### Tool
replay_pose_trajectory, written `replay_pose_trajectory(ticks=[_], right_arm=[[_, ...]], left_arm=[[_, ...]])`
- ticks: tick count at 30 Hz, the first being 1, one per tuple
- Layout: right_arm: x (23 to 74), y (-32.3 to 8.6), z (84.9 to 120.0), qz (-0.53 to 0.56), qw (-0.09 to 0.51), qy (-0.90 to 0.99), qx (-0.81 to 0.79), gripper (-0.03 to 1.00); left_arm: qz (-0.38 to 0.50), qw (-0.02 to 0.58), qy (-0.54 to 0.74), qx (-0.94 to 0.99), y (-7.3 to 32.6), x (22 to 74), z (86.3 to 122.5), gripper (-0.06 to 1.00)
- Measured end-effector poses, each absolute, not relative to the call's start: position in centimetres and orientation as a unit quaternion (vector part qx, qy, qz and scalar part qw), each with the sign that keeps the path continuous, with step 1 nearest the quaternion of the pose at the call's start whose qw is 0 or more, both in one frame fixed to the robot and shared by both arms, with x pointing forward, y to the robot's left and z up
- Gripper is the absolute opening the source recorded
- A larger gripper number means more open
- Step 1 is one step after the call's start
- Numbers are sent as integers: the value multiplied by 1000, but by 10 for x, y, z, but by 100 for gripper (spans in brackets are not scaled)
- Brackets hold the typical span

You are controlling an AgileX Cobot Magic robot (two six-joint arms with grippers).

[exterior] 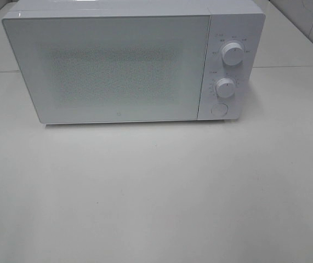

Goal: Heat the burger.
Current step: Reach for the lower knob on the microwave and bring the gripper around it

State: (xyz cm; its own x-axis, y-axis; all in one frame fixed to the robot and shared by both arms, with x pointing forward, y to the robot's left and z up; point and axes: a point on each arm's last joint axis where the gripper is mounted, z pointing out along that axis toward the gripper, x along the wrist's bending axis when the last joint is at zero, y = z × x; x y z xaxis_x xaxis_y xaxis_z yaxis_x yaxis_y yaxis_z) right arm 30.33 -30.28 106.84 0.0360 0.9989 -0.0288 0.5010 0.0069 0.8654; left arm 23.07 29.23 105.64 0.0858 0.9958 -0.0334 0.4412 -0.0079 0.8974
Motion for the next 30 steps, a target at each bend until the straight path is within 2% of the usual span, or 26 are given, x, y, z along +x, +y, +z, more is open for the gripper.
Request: replay_pose_trajectory(ticks=[9,30], right_arm=[[332,-305,1072,353,433,600,573,79],[414,-298,1045,382,430,612,542,77]], left_arm=[[347,399,580,619,292,231,1056,98],[347,399,580,619,292,231,1056,98]])
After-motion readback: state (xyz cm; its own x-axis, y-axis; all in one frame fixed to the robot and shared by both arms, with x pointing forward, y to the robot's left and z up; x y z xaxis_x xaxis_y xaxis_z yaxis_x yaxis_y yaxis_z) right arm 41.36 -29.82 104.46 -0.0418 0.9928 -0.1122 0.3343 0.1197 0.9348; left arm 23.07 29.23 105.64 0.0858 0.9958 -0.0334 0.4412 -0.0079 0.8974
